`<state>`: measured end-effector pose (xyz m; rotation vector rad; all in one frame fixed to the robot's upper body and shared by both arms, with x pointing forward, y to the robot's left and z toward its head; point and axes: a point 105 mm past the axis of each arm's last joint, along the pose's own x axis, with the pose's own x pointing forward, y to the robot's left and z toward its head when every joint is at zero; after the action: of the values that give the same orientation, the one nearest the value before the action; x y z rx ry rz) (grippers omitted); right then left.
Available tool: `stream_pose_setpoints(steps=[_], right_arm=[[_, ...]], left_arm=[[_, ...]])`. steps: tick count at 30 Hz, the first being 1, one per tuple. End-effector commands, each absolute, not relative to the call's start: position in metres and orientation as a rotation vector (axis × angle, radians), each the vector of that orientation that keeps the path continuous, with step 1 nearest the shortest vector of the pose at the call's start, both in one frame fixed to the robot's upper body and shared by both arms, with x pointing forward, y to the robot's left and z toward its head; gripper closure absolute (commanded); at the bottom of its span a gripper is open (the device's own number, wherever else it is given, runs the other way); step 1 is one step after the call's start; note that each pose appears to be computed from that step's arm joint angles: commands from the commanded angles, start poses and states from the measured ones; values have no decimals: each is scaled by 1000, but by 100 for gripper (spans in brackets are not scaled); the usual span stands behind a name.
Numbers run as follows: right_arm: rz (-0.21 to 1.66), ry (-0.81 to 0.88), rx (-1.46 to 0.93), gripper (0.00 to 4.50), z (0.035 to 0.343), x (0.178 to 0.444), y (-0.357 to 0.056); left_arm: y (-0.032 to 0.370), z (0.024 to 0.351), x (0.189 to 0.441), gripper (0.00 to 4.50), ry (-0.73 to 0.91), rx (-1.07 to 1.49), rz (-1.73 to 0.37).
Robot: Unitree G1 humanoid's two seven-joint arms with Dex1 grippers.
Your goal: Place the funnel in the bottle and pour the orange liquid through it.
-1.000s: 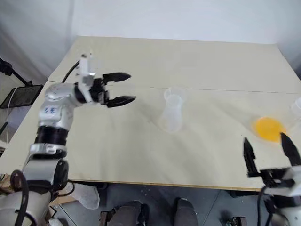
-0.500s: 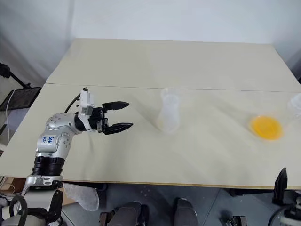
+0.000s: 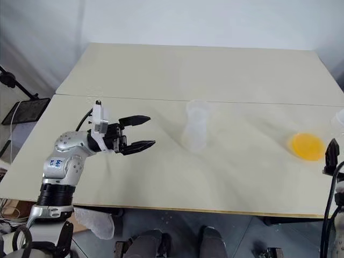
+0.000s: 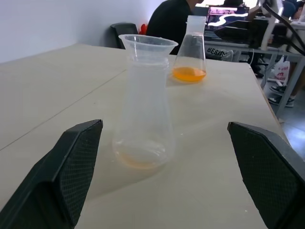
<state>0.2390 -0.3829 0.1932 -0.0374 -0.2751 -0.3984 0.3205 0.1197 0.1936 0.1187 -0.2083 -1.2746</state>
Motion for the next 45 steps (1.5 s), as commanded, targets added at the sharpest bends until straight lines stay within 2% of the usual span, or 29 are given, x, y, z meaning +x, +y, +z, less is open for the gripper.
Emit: stream_pose_setpoints(steps=[1,14,17,21,25,28,32,36,39,42,45], right_arm=[[-423,-299,-6,0,208,249,-396],[-334,-276,25,0,220,299,-403],[-323,-285,17,55,221,302,-402],[-322,-274,21,195,217,303,-401],[-314,-285,17,207,219,304,-399],[-317,-349,-55,207,235,303,-393],[-182,-465,-163,207,267,309,-353],[-110,-440,-308,207,283,322,-306],[-82,-382,-416,207,281,328,-281],[91,-432,-555,207,282,332,-222],[118,-435,-729,207,277,337,-200]], left_arm=[[121,207,316,3,-279,135,-1255],[127,206,310,3,-291,149,-1210],[127,204,308,0,-287,146,-1207],[128,203,309,0,-287,147,-1198],[130,205,311,0,-292,151,-1189],[130,206,313,0,-295,154,-1188],[130,207,314,0,-299,155,-1189],[130,208,316,0,-300,152,-1188],[129,209,316,0,-301,149,-1189],[128,211,317,0,-317,135,-1180],[125,214,317,0,-338,115,-1170]])
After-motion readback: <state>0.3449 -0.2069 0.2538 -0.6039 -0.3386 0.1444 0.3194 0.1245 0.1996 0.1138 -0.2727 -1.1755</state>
